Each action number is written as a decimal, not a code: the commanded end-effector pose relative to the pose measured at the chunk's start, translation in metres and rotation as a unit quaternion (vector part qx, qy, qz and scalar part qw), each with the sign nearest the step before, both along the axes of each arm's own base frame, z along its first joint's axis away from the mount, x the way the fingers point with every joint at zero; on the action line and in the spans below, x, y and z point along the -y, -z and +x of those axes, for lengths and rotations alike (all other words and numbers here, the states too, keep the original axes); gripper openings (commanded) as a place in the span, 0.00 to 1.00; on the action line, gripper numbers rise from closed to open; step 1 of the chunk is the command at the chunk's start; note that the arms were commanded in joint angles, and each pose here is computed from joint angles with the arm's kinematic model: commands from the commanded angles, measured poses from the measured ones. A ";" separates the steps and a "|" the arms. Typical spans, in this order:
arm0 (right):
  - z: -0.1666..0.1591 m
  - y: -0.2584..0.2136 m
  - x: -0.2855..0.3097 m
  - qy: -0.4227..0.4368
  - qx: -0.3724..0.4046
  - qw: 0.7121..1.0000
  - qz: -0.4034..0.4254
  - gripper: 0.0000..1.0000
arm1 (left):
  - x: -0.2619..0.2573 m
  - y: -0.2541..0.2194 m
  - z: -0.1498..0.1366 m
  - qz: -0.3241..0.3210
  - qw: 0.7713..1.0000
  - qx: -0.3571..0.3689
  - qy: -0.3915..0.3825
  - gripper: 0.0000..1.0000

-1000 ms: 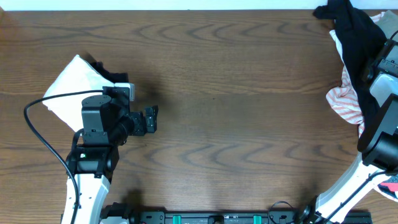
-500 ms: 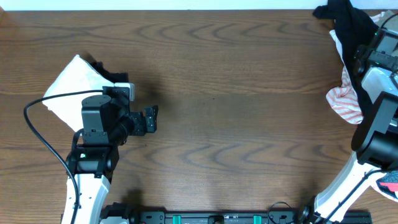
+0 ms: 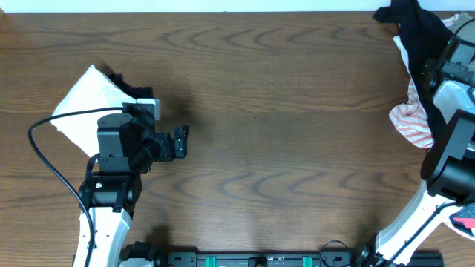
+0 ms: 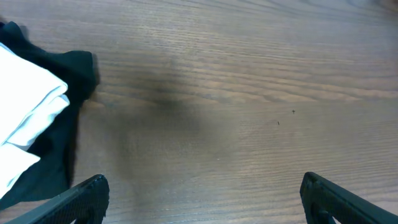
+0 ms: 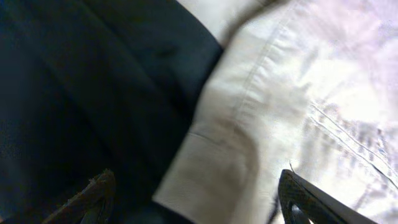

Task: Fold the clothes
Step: 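Grasp the khaki shorts in the pile with the right gripper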

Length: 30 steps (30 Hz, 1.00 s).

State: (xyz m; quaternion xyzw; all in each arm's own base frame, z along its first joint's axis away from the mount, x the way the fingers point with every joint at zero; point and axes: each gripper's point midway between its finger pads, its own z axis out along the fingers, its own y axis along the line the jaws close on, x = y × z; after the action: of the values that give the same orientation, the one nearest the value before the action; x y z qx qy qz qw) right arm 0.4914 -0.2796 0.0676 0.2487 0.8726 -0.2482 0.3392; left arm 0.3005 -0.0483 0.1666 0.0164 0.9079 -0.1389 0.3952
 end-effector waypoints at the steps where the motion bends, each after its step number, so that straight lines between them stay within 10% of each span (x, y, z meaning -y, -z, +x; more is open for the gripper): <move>1: -0.008 -0.001 0.017 0.018 -0.005 1.000 -0.001 0.81 | 0.003 -0.010 0.003 -0.007 1.000 0.010 0.002 0.98; 10: -0.016 0.008 0.020 0.024 -0.020 1.000 0.006 0.67 | 0.003 -0.010 0.003 -0.007 1.000 0.010 0.003 0.98; 18: -0.016 0.009 0.019 0.022 -0.022 0.999 0.007 0.02 | 0.003 -0.010 0.003 -0.007 1.000 0.010 0.003 0.98; 24: -0.014 -0.001 0.005 0.002 -0.035 0.999 0.004 0.01 | 0.003 -0.010 0.003 -0.007 1.000 0.010 0.003 0.98; 30: 0.013 -0.107 -0.057 -0.115 0.012 0.992 -0.059 0.01 | 0.003 -0.012 0.005 -0.006 1.000 0.015 0.003 0.98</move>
State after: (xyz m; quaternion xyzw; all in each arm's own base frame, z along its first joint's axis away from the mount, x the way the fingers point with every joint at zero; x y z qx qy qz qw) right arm 0.4772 -0.2688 0.0730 0.2125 0.8948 -0.2543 0.2992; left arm 0.3011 -0.0483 0.1673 0.0166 0.9072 -0.1389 0.3968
